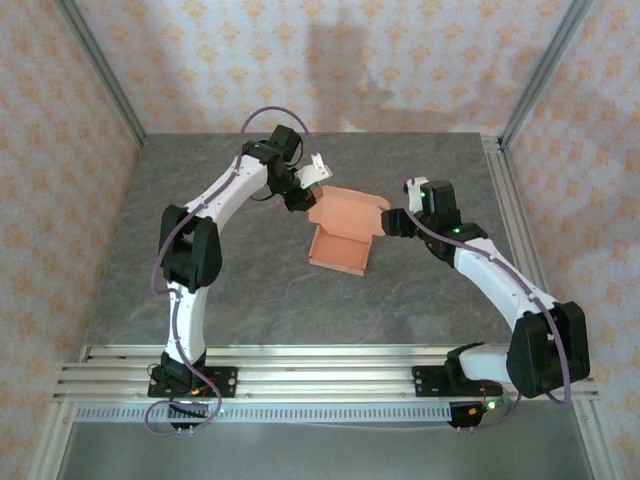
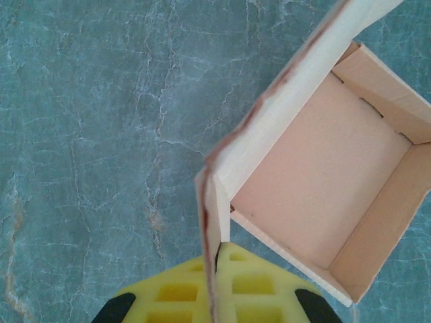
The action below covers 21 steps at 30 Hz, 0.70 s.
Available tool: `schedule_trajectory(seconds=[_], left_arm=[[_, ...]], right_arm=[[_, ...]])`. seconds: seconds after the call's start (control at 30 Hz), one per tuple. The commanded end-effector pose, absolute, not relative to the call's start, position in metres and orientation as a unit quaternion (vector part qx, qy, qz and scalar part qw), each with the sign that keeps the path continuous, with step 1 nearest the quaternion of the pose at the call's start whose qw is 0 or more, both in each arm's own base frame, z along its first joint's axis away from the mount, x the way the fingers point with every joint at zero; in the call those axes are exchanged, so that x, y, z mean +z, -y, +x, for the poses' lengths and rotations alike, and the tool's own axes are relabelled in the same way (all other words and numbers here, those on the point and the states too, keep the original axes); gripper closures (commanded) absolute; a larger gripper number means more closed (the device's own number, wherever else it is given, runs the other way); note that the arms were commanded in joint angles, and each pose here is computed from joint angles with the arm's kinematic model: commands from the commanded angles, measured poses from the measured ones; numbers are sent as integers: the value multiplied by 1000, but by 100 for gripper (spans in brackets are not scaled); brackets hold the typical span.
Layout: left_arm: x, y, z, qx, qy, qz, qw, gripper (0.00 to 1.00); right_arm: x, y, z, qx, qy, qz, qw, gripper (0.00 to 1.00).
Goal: Fold the paper box
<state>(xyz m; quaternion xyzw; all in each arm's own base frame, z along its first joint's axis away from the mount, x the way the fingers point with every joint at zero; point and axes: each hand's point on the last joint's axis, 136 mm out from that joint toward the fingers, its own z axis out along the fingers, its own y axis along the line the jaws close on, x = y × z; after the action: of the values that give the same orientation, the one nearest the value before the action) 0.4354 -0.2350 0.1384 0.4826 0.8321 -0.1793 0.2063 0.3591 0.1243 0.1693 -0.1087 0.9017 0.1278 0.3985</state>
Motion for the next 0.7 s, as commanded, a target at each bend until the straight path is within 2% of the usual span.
schedule_trajectory(seconds=[0.0, 0.13, 0.27, 0.43, 0.67], left_arm=[[159, 233, 434, -184, -827, 479, 229, 96], [158, 234, 433, -187, -828, 477, 228, 96], [157, 235, 432, -189, -827, 478, 227, 96], [156, 234, 432, -188, -826, 479, 227, 96], [153, 234, 432, -188, -828, 479, 225, 96]], right_arm=[[193, -139, 357, 146, -878, -183, 418, 28], [198, -157, 347, 175, -857, -257, 412, 30], [196, -155, 362, 147, -862, -275, 400, 39], [183, -152, 377, 123, -872, -305, 362, 44], [175, -164, 383, 153, -874, -335, 318, 66]])
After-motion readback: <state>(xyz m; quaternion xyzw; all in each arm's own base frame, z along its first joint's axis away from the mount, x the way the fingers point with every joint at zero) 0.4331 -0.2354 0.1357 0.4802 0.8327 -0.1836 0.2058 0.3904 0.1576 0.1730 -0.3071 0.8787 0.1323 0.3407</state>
